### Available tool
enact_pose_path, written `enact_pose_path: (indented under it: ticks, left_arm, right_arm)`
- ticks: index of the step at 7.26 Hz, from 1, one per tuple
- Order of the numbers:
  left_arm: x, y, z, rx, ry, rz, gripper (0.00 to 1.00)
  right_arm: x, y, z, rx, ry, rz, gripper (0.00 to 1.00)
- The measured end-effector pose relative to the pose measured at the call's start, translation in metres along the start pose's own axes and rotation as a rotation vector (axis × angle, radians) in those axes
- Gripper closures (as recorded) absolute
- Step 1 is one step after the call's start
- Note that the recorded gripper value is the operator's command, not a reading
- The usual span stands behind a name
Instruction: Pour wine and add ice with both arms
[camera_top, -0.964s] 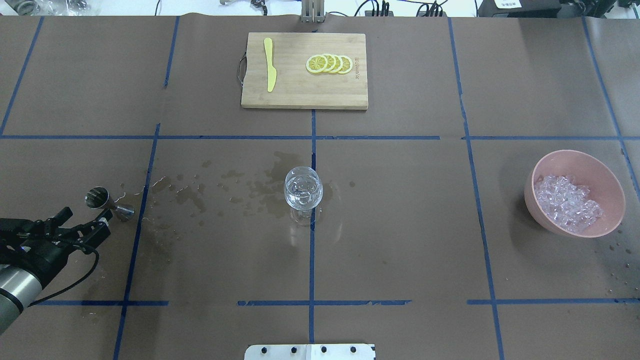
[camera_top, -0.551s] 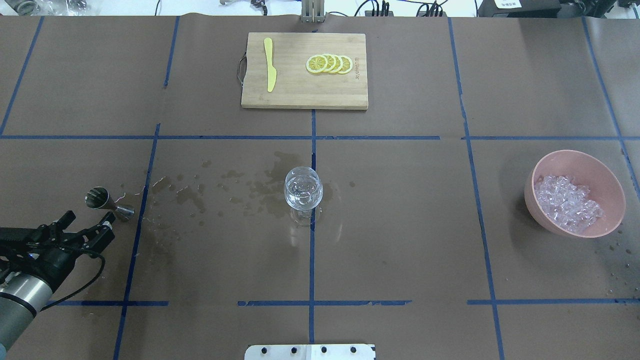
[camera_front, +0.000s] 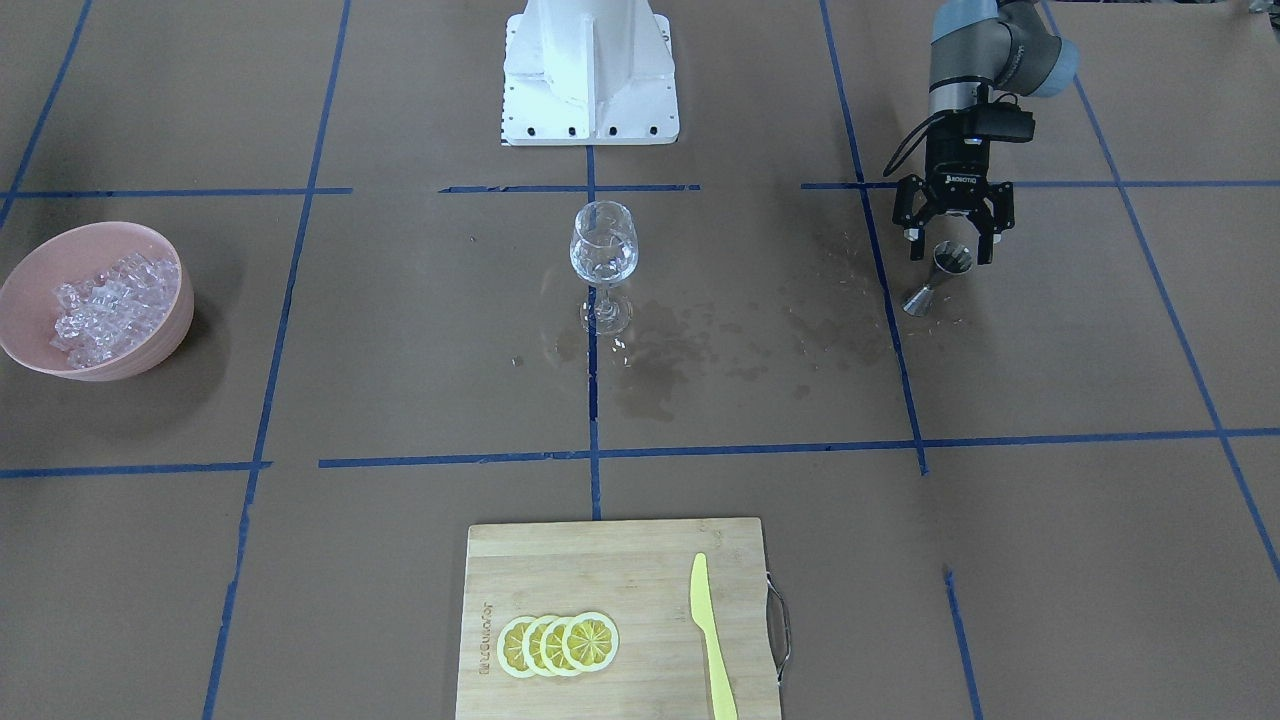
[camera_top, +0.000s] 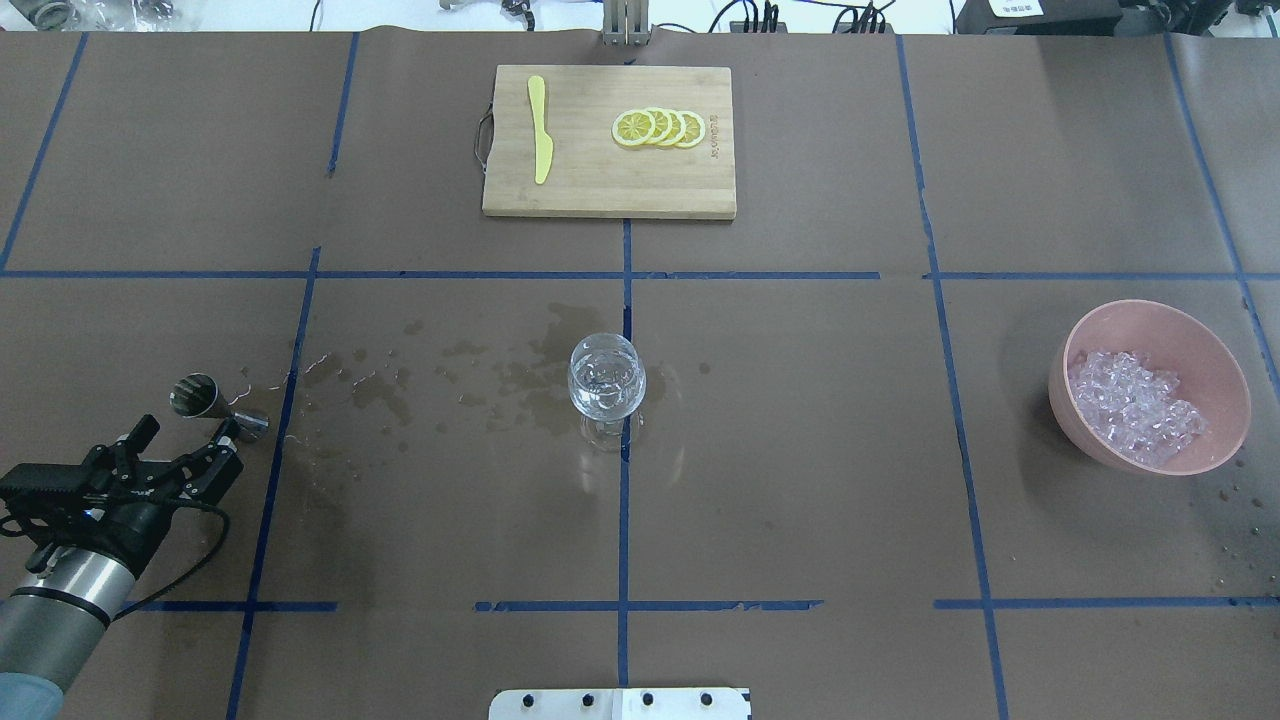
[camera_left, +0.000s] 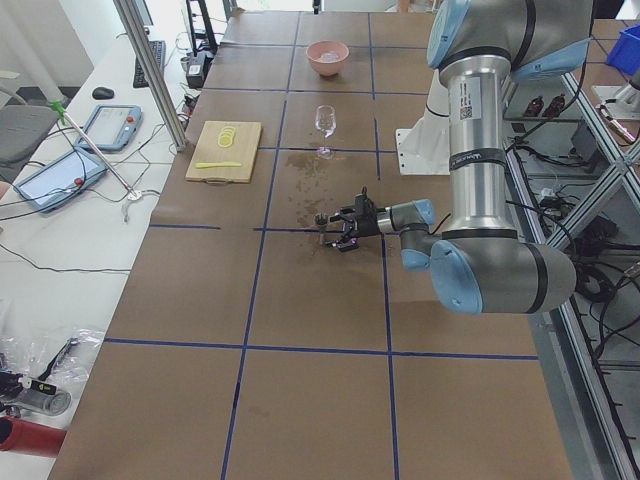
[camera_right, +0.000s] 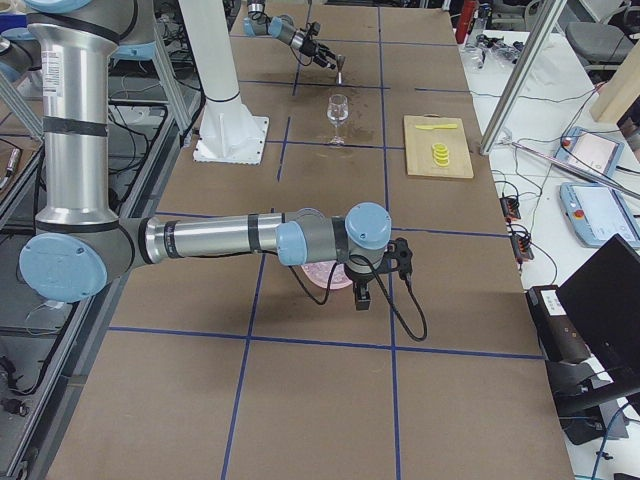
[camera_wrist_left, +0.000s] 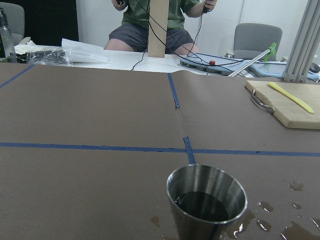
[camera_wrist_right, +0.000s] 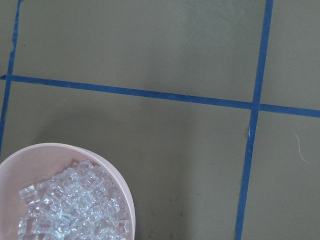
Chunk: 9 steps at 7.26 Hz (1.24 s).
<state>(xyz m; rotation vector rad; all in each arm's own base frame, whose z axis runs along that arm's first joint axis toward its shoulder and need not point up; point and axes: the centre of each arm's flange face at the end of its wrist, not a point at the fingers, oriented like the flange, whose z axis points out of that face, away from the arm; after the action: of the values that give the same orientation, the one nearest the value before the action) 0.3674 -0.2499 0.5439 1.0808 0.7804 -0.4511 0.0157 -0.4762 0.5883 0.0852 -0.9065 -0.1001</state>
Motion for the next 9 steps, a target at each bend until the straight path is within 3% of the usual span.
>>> enact_pose_path:
  ticks: [1,4,7,9]
  left_arm:
    - [0.003,0.006,0.004,0.014,-0.004,0.003,0.01]
    - [0.010,0.022,0.014,0.023,-0.010,0.013,0.24]
    - [0.011,0.029,0.018,0.023,-0.013,0.022,0.34]
    - [0.013,0.033,0.020,0.023,-0.014,0.026,0.47]
  right_arm:
    - [0.000,0.000,0.000,0.001,0.000,-0.001,0.00]
    - [-0.001,0.000,-0.001,0.002,0.000,-0.002,0.00]
    - [-0.001,0.000,-0.001,0.003,0.000,-0.004,0.00]
    - [-0.002,-0.001,-0.002,0.004,0.000,-0.006,0.00]
